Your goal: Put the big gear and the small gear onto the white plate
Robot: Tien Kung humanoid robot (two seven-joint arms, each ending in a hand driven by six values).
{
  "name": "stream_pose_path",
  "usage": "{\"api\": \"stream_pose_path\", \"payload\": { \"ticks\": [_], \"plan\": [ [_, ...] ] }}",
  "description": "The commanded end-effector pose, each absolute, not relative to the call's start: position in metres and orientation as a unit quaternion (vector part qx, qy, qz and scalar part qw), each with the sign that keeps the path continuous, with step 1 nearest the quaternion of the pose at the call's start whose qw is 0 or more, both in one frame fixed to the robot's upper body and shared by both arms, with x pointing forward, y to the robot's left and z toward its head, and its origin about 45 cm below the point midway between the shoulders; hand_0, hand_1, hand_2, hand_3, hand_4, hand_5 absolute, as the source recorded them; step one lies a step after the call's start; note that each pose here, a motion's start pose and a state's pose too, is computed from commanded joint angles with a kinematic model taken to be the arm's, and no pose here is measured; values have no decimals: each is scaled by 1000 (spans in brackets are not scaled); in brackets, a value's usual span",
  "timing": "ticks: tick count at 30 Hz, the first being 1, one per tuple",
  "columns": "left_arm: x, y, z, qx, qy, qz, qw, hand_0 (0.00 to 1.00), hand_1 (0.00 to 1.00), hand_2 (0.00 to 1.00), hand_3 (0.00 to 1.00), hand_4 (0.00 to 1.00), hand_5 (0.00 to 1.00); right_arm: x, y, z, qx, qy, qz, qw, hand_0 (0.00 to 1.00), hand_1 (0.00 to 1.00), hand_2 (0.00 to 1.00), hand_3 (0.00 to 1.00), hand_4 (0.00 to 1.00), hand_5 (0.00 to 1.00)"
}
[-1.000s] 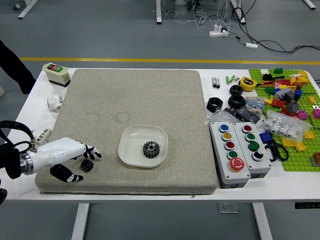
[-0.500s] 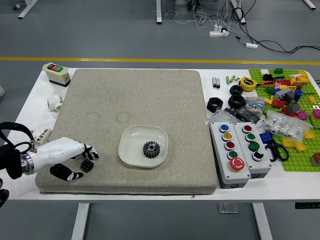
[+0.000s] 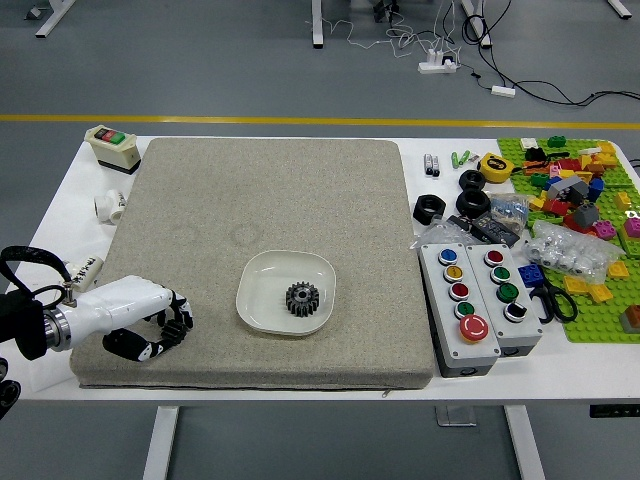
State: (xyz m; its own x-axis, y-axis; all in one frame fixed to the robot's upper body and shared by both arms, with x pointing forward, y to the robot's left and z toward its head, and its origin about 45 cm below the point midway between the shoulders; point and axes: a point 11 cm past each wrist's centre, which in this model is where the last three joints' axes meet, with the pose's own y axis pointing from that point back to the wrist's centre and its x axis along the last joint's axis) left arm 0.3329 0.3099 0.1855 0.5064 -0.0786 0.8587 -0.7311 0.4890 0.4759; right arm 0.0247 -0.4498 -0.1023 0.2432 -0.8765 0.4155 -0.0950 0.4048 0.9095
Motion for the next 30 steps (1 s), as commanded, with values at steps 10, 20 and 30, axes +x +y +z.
{"api": "stream_pose_path", "payload": {
  "ticks": [10,20,30],
  "plan": [
    [333,309,188,452,-451,224,736,335,441,464,515,400,2,23,-450,-103,454,-534,-303,646,712,746,796,665,853,680],
    [336,304,200,441,-472,237,726,332,434,462,516,357,2,21,-449,-103,453,-532,-304,647,712,746,795,664,853,679],
    [351,274,229,390,-527,266,707,331,433,463,514,341,2,22,-449,-103,454,-533,-304,646,712,745,796,664,853,680]
  ]
}}
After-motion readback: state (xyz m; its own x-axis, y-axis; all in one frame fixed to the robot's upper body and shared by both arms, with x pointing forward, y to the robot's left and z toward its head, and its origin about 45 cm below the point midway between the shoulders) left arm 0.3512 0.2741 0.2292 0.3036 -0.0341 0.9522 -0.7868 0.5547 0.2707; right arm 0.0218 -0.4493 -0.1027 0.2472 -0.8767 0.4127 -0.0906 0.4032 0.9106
